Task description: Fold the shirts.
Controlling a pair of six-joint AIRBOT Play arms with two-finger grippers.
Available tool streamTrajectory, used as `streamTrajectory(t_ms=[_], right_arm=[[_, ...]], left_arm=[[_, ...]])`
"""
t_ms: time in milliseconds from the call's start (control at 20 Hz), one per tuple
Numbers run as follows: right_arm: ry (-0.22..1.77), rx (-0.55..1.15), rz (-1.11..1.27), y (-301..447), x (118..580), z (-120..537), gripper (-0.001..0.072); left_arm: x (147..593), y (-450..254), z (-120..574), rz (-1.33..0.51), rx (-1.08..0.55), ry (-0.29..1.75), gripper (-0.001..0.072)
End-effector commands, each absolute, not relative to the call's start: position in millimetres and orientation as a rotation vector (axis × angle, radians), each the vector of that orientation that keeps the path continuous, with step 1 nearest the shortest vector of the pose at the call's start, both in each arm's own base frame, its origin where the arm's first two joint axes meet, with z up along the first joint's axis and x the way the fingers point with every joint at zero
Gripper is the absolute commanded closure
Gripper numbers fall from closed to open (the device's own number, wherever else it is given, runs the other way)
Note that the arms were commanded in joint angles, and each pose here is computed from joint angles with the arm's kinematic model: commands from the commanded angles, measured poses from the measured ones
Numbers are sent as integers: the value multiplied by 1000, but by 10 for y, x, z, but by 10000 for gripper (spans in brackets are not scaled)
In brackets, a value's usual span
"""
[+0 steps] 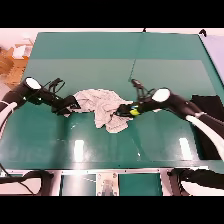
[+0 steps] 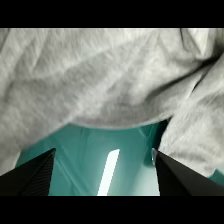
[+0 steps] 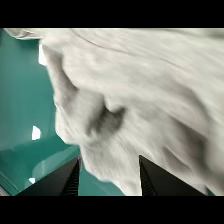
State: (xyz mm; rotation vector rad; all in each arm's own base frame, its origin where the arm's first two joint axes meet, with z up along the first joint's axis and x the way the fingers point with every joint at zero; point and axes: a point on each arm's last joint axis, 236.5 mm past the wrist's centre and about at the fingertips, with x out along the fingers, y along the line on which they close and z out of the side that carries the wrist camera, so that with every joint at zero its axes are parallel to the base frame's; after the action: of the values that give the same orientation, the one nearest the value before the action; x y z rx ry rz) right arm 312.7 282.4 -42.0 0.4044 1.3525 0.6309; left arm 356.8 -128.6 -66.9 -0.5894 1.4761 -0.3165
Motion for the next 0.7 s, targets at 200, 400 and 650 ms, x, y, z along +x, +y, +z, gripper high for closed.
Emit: streamTrajectory(t_ms=[200, 400, 650], right_arm=[[1381, 349, 710, 3426, 3252, -668, 286], [1405, 341, 720, 3415, 3191, -675, 699], [1472, 176, 603, 2594, 3260, -628, 702]], left_arm=[[3695, -1618, -973, -327, -660, 1456, 2], [3802, -1668, -1054, -313, -627, 1410, 605], [3810, -1248, -975, -291, -492, 1455, 690]])
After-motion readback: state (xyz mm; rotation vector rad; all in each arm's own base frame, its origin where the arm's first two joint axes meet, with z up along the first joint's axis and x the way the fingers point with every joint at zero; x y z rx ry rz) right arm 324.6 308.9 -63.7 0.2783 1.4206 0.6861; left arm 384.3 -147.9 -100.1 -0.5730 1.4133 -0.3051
